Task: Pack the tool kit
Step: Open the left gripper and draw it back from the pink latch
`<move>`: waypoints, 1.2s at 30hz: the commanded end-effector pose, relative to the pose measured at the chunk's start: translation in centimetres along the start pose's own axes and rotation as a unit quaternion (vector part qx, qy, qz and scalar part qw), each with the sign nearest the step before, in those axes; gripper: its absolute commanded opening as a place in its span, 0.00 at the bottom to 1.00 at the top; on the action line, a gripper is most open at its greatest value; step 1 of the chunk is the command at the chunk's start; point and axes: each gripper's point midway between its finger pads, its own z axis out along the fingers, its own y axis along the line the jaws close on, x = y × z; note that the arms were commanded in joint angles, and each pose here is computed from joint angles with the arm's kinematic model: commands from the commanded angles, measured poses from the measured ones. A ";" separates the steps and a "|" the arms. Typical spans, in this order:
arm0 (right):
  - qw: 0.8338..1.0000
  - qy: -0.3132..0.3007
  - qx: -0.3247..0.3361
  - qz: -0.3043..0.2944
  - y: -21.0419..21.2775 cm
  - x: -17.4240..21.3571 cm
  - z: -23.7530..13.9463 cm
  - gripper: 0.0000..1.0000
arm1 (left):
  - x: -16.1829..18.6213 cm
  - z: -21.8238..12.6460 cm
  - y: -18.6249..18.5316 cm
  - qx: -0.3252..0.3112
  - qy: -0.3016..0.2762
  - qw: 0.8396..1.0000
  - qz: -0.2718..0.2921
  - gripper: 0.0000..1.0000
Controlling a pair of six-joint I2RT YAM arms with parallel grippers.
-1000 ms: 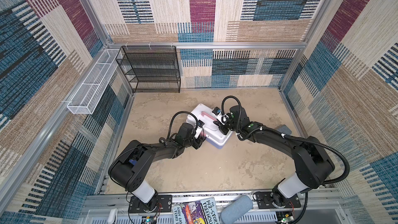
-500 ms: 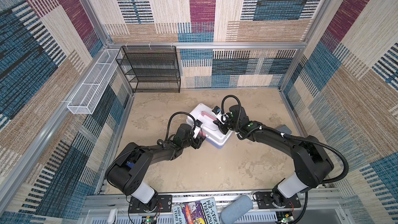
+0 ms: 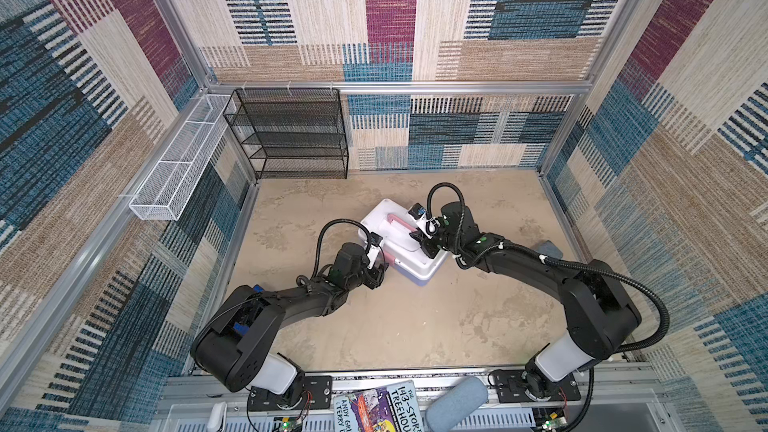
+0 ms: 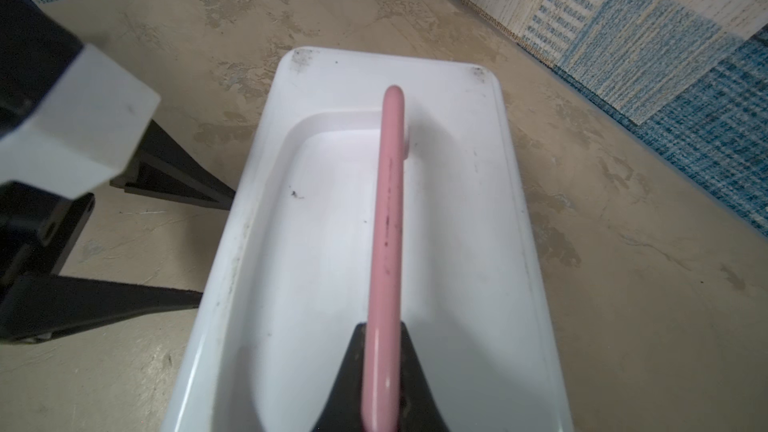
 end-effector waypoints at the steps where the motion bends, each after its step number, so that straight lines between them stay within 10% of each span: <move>1: 0.996 0.073 -0.036 0.032 1.8 3.9 0.2 0.12 | -0.2 -0.2 0.8 -0.023 -0.004 1.000 -0.013 0.62; 22: 0.995 0.061 -0.053 0.050 2.4 3.2 -0.1 0.15 | -3.7 2.6 1.7 -0.044 -0.028 0.998 -0.036 0.59; 36: 0.997 0.009 -0.026 0.076 1.3 -0.1 -1.1 0.35 | -0.8 -1.1 3.2 -0.092 0.008 0.994 -0.057 0.66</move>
